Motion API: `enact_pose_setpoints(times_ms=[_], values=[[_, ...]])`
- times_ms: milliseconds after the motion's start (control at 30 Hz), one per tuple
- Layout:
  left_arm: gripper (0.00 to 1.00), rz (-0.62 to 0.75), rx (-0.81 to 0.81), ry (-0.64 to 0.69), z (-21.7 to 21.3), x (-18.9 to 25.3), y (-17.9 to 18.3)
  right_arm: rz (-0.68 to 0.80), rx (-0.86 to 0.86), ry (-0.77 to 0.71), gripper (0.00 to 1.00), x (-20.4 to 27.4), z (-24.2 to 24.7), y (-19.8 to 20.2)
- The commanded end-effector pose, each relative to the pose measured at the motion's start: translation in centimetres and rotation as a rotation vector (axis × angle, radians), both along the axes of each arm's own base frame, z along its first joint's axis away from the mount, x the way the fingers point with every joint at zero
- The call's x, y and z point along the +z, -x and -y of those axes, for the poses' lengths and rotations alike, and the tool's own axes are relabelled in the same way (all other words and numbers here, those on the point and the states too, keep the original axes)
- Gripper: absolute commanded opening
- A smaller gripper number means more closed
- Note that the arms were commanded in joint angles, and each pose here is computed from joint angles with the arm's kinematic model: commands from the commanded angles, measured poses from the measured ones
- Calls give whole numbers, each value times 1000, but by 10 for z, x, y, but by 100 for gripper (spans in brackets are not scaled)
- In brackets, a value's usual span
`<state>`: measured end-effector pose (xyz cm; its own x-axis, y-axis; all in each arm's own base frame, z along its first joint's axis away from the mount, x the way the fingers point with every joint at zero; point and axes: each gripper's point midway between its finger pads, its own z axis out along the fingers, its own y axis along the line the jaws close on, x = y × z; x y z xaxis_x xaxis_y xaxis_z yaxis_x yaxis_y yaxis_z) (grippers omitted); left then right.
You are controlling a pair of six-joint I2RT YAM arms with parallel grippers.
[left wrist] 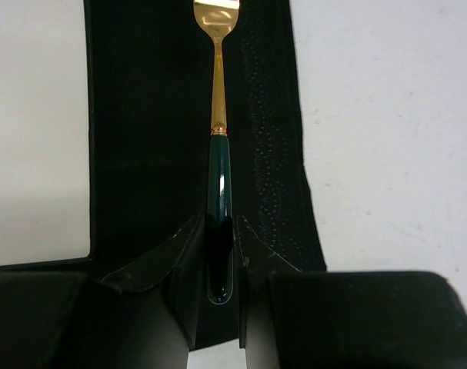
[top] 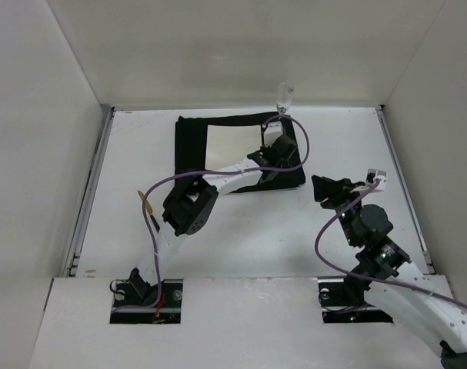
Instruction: Set the dinner table for one person
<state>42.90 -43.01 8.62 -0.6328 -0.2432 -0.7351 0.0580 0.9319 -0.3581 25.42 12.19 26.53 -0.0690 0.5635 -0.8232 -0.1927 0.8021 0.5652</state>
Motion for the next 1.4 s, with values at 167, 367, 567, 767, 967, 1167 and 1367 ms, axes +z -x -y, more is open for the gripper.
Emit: enact_pose_setpoints(times_ms=[167, 367, 567, 767, 967, 1167, 1367], values=[[1, 33, 38, 50, 2, 10, -21, 14, -19, -24, 45, 3, 4, -2], [1, 20, 70, 67, 5, -2, -23, 5, -6, -22, 45, 0, 0, -4], [1, 8, 102, 100, 9, -8, -19, 9, -6, -24, 45, 1, 0, -3], [6, -8, 108, 87, 9, -19, -18, 9, -6, -24, 45, 1, 0, -3], [20, -5, 122, 65, 5, -22, -17, 11, -6, -27, 45, 2, 1, -3], [31, 13, 121, 60, 4, -13, -15, 9, -6, -26, 45, 1, 0, -3], [42, 43, 110, 56, 2, 8, -8, 17, -11, -32, 45, 3, 2, -2]])
